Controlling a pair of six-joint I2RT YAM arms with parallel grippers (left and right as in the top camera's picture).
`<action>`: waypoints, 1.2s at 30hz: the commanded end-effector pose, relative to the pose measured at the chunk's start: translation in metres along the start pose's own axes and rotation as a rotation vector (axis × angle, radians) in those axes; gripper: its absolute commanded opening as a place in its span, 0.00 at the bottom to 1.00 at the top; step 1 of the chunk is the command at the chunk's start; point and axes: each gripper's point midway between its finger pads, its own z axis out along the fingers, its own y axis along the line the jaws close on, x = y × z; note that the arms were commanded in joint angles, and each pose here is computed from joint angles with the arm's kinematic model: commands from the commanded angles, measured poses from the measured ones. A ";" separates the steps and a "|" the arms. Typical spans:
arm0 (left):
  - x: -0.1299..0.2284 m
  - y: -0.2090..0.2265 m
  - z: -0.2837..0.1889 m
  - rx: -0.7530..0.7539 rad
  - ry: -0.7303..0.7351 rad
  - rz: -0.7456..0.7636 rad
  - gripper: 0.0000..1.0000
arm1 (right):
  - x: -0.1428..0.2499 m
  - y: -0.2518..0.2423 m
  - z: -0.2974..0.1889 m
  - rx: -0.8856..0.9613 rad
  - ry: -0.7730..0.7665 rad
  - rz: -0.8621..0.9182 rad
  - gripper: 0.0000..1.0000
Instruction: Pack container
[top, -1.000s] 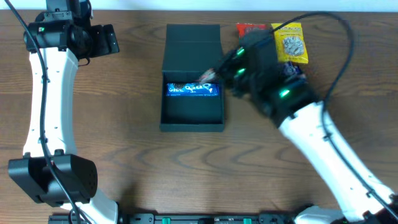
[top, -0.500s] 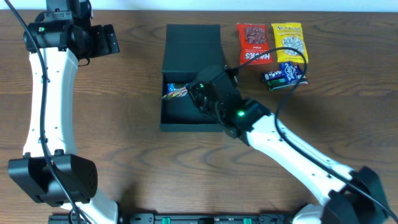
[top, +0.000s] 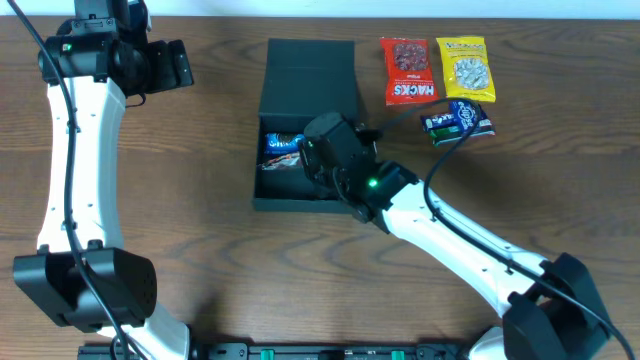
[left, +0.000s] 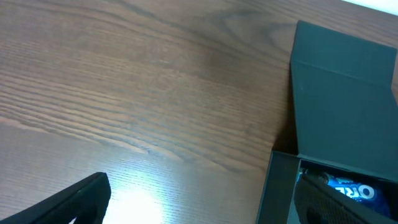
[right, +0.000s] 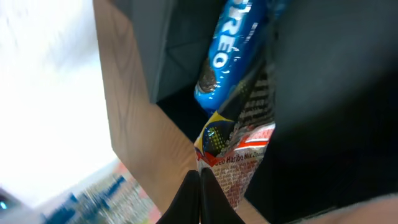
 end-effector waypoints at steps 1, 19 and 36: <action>0.000 0.000 0.000 0.002 0.003 -0.014 0.95 | -0.003 -0.005 0.003 -0.006 -0.066 0.108 0.02; 0.000 0.001 0.000 0.002 0.003 -0.014 0.96 | 0.040 0.084 -0.032 -0.391 -0.041 -0.686 0.99; 0.000 0.001 0.000 0.002 0.003 -0.014 0.95 | -0.015 0.090 -0.053 -0.338 -0.147 -1.656 0.99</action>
